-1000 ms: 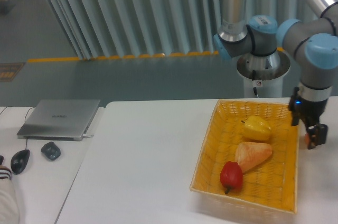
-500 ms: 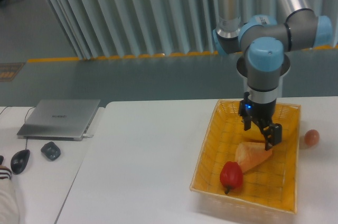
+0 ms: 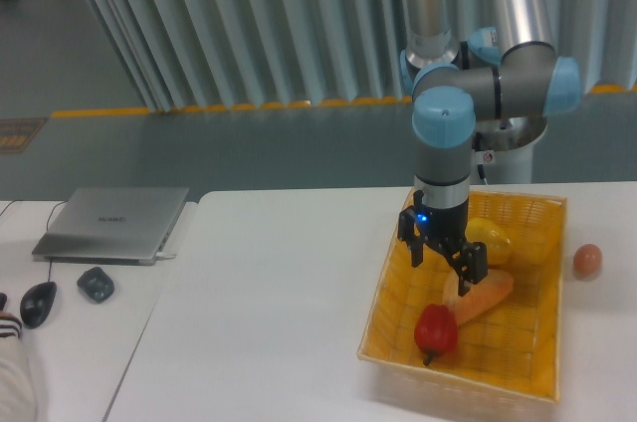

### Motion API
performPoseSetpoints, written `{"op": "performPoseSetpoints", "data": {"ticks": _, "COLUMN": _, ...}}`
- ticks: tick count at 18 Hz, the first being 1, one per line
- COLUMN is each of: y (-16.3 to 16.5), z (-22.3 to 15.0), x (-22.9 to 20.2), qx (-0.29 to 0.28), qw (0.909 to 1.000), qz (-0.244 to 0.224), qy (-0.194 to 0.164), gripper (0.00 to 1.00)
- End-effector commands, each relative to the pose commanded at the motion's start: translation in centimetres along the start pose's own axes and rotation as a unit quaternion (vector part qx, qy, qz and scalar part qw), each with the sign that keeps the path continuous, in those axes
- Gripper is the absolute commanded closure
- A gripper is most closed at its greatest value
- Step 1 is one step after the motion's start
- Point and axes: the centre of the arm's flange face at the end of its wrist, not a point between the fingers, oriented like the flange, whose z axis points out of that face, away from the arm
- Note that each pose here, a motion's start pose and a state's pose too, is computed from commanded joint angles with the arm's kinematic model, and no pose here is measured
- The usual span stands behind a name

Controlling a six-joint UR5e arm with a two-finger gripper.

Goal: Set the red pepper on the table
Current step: 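Lower the open gripper onto the red pepper and close on it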

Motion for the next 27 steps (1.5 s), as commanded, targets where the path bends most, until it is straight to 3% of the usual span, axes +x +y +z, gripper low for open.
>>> {"op": "performPoseSetpoints", "data": {"ticks": 7, "y": -1.2, "z": 2.8, "x": 0.8, "qx": -0.017, "qw": 0.9994, "qz": -0.022, "qy": -0.023, "gripper": 0.00}}
{"op": "performPoseSetpoints", "data": {"ticks": 25, "y": -2.1, "z": 7.1, "x": -0.1, "qx": -0.033, "qw": 0.9984, "qz": -0.022, "qy": -0.041, "gripper": 0.00}}
{"op": "performPoseSetpoints", "data": {"ticks": 26, "y": -2.0, "z": 7.3, "x": -0.4, "qx": -0.040, "qw": 0.9975, "qz": -0.020, "qy": -0.054, "gripper": 0.00}}
{"op": "performPoseSetpoints", "data": {"ticks": 27, "y": -1.9, "z": 7.4, "x": -0.6, "qx": -0.046, "qw": 0.9968, "qz": -0.019, "qy": -0.063, "gripper": 0.06}}
